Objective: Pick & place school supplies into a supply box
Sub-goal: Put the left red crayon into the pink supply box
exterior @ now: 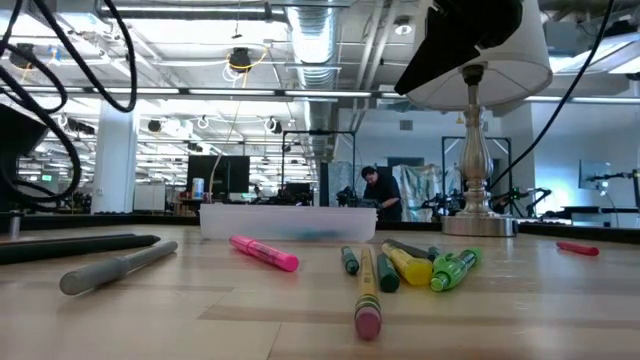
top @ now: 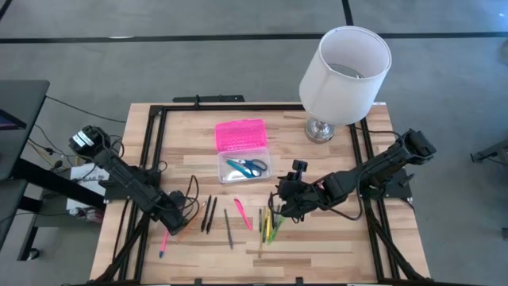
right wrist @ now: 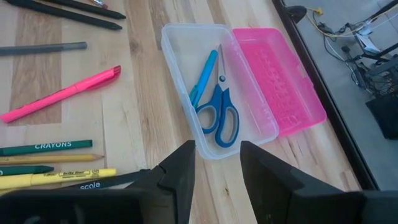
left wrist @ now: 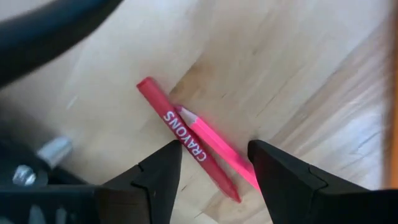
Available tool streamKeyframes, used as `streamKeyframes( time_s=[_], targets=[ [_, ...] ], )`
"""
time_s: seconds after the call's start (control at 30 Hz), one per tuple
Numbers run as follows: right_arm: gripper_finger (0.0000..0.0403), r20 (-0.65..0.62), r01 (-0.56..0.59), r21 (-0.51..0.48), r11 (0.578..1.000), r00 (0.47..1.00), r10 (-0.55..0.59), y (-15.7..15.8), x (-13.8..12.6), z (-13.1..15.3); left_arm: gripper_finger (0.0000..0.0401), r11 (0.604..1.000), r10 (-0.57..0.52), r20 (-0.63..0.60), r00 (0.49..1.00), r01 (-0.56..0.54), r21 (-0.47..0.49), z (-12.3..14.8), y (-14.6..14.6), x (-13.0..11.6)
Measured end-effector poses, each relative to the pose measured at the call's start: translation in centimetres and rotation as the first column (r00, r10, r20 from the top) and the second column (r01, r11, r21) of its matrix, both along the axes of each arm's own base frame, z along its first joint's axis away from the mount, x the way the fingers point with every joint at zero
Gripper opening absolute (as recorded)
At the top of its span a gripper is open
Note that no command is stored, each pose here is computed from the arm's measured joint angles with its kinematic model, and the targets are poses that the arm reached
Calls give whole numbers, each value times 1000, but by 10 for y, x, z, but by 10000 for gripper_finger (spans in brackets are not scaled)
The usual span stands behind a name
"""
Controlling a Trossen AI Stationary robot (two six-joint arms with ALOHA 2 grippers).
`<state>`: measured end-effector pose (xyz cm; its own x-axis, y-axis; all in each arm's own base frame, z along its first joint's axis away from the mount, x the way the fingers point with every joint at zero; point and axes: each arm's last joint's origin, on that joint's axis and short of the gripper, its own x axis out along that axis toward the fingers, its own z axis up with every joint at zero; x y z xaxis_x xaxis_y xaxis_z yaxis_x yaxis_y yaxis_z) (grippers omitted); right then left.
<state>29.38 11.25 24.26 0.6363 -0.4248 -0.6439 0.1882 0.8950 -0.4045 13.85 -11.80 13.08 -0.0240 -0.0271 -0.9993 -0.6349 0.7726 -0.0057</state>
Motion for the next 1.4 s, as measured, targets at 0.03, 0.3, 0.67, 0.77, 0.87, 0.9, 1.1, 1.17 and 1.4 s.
streamKeyframes(
  time_s=[0.03, 0.3, 0.67, 0.77, 0.87, 0.9, 1.1, 1.17, 1.4],
  targets=[
    [122, 0, 0, 0, 1000, 1000, 0, 0, 0, 0, 196, 1000, -9, 9, 1000, 9, -2, 0, 0, 1],
    [122, 0, 0, -1, 1000, 1000, 0, 0, 0, 0, 197, 997, -73, 38, 997, 74, -16, 0, 6, 9],
    [122, -3, -4, -5, 1000, 1000, 4, 0, 0, 0, 197, 983, -185, 108, 977, 186, -2, 1, 13, 21],
    [122, -3, -4, -5, 1000, 1000, 4, 0, 0, 0, 197, 978, -211, 129, 969, 210, 15, 1, 14, 23],
    [122, -4, -4, -5, 1000, 1000, 4, 0, 0, 0, 197, 972, -234, 149, 961, 231, 35, 1, 16, 26],
    [122, -4, -4, -5, 1000, 1000, 4, 0, 0, 0, 197, 971, -240, 155, 958, 236, 41, 1, 16, 26],
    [122, -4, -5, -6, 1000, 1000, 5, 0, 0, 0, 197, 962, -268, 175, 947, 256, 91, 1, 19, 29],
    [122, -4, -5, -6, 1000, 1000, 5, 0, 0, 0, 197, 963, -264, 174, 949, 251, 95, 1, 20, 30],
    [122, -4, -5, -6, 1000, 1000, 5, 0, 0, 0, 192, 967, -245, 151, 958, 230, 108, 1, 25, 30]
  ],
)
